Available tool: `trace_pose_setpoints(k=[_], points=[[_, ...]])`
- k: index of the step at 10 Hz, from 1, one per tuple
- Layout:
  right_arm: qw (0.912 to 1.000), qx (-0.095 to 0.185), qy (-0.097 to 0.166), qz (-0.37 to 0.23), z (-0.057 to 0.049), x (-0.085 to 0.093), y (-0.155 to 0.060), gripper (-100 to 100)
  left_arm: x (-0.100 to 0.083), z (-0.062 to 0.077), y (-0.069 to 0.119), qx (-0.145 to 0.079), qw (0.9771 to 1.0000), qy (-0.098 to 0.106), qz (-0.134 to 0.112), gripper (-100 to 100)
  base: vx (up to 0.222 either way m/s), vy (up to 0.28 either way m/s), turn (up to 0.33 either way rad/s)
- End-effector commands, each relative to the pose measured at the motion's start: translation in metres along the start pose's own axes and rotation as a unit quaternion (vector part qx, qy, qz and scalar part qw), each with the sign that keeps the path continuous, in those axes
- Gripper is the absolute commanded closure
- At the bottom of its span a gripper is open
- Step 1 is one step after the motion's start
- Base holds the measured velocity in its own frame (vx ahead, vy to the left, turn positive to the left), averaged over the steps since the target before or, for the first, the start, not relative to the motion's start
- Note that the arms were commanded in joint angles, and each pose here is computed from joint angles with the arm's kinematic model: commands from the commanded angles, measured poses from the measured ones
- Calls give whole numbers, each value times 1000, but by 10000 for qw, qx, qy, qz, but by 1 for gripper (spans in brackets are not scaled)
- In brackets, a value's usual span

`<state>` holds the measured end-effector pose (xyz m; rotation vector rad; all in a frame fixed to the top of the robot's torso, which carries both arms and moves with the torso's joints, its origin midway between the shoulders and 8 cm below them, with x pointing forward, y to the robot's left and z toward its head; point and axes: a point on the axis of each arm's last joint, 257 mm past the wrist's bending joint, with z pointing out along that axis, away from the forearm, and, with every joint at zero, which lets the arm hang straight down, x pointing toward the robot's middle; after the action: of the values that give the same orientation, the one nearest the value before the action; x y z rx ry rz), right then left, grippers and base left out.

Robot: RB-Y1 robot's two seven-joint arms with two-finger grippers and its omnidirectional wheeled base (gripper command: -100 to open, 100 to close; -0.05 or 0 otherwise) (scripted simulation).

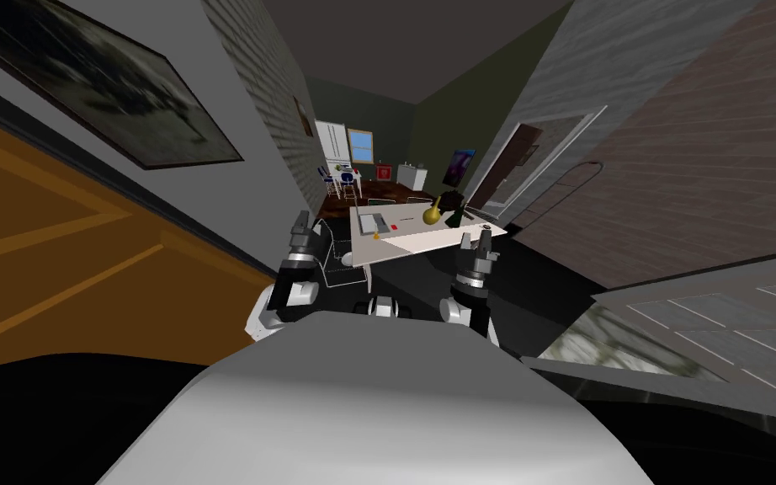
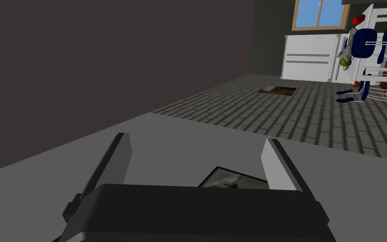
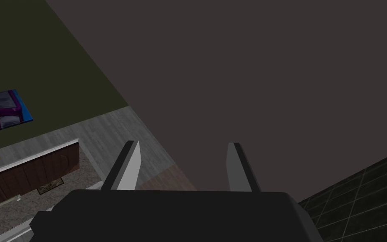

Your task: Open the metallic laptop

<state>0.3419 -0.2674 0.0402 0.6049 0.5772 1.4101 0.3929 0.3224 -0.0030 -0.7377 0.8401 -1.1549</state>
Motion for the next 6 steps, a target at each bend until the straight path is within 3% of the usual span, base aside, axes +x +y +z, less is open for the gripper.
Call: trace_pose_setpoints(k=[1, 4, 6], points=[[10000, 0, 0, 0, 0, 0, 0, 0, -13, 5, 20, -331, 9992, -66, 236, -100, 20, -17, -184], [10000, 0, 0, 0, 0, 0, 0, 0, -32, 11, 44, -731, 9958, -191, 511, -100, 27, -18, -164], [10000, 0, 0, 0, 0, 0, 0, 0, -47, 14, 61, -1020, 9919, -308, 686, -100, 27, -19, -215]])
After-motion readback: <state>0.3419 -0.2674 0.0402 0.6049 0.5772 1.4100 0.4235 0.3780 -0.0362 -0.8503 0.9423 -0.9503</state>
